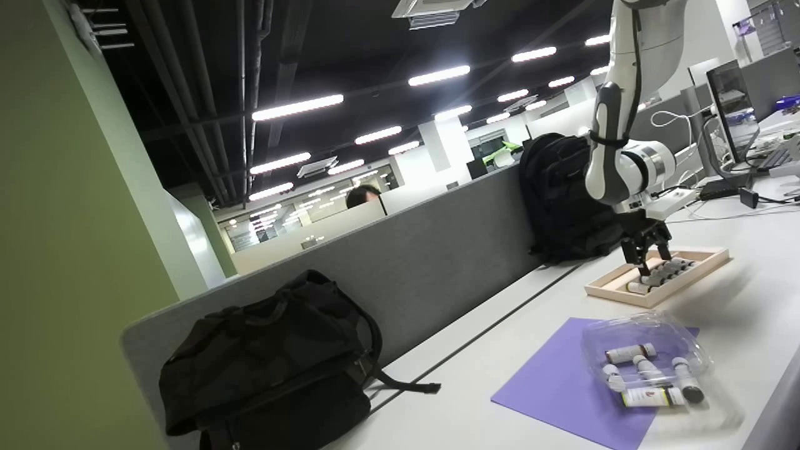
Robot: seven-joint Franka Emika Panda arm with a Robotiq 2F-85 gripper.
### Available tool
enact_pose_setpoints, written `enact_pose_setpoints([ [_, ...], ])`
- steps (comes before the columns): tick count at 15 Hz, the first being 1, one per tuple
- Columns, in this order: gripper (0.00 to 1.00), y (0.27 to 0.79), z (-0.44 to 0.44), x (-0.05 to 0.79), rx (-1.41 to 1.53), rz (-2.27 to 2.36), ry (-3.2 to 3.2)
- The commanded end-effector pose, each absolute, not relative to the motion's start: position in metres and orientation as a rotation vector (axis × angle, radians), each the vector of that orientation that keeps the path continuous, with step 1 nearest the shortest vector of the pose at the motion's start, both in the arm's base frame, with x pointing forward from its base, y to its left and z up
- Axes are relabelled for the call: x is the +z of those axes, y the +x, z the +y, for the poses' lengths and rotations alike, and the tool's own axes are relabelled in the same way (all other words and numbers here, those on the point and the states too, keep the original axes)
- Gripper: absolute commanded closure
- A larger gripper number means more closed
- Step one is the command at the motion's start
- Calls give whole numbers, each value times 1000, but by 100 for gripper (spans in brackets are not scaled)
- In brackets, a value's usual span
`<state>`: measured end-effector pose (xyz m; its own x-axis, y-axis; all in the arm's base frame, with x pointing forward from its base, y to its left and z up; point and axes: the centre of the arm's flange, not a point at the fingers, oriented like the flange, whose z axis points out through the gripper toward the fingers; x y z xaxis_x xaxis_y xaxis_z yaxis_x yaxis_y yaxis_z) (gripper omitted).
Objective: Remove the leftmost object in the lower half of the box on the purple paper
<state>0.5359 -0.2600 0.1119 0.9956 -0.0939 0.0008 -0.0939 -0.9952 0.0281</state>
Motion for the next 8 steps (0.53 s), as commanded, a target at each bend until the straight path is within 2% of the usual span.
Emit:
enact_pose_setpoints([
  [1,0,545,-257,118,8,-127,3149],
  [8,0,548,-227,113,-23,-8,3168],
])
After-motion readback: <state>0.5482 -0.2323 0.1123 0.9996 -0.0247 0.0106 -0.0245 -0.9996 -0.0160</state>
